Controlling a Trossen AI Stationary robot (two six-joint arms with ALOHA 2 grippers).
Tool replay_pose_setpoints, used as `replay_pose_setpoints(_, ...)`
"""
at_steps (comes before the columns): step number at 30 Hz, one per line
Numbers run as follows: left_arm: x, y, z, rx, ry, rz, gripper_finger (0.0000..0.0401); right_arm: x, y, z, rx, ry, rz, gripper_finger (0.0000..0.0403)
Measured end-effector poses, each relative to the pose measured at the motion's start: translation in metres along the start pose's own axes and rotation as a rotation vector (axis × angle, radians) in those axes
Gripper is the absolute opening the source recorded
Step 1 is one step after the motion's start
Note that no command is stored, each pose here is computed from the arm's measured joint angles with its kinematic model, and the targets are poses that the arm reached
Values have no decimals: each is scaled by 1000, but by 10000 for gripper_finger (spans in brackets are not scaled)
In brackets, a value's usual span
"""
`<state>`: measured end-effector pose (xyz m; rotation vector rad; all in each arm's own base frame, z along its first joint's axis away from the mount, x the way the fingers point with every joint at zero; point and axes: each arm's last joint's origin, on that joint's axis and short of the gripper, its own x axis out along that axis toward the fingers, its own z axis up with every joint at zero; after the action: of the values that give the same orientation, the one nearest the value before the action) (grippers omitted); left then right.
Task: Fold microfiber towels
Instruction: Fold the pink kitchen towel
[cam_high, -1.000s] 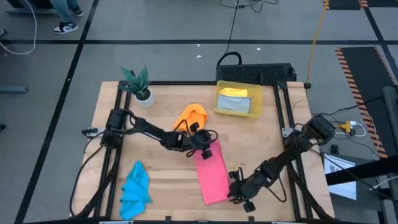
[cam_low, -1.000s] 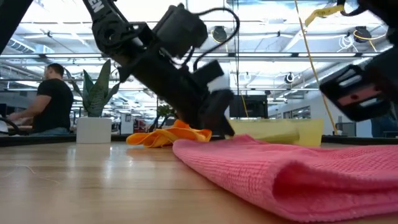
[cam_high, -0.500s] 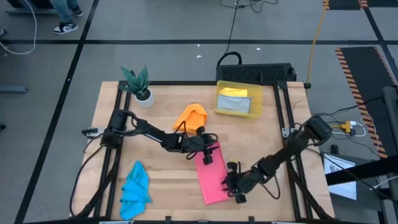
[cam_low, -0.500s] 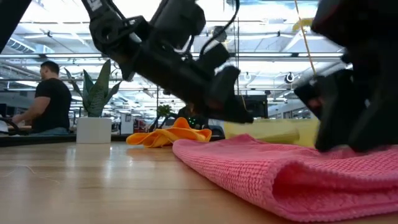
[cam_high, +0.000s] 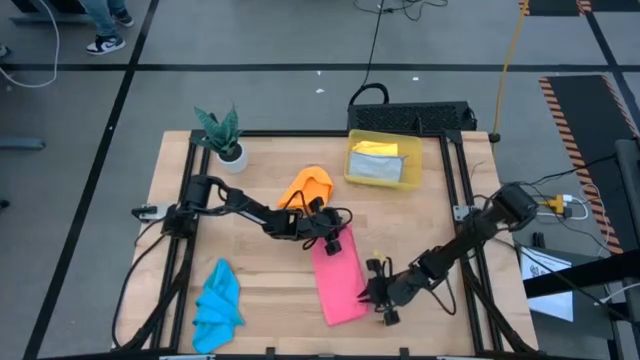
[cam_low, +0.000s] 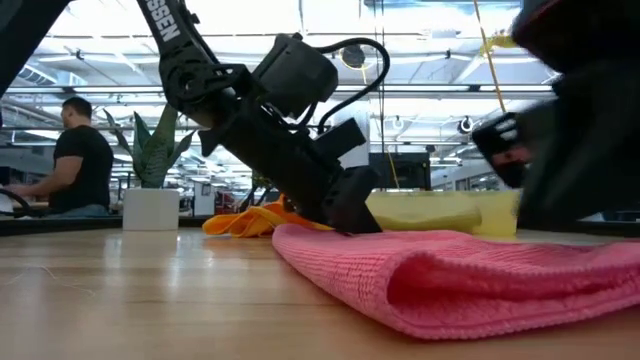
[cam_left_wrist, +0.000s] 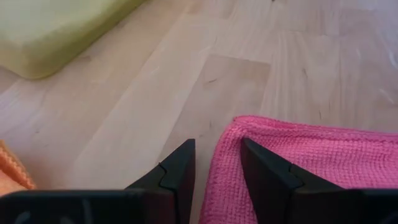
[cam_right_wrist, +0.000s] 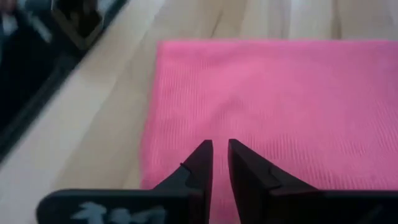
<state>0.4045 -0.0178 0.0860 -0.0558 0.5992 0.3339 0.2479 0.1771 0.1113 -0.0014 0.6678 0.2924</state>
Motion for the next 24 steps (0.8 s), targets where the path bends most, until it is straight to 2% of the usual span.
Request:
replay_pose_setpoints(5,0,0,-1,9,14,3,131,-11,16,2,-136,-23,47,73)
replay_pose_setpoints(9,0,1,-2,11,27,5,131,-11,27,3,-277,-40,74,120)
replay_pose_setpoints(13,0,1,-2,10,26,5,131,-2,39,9,-354,-45,84,170)
replay_pose_setpoints(17,0,1,-2,14,26,5,131,10,51,9,-423,28,-12,195)
replay_pose_setpoints(24,0,1,-2,29,21,4,131,29,66,13,-448,133,-136,198)
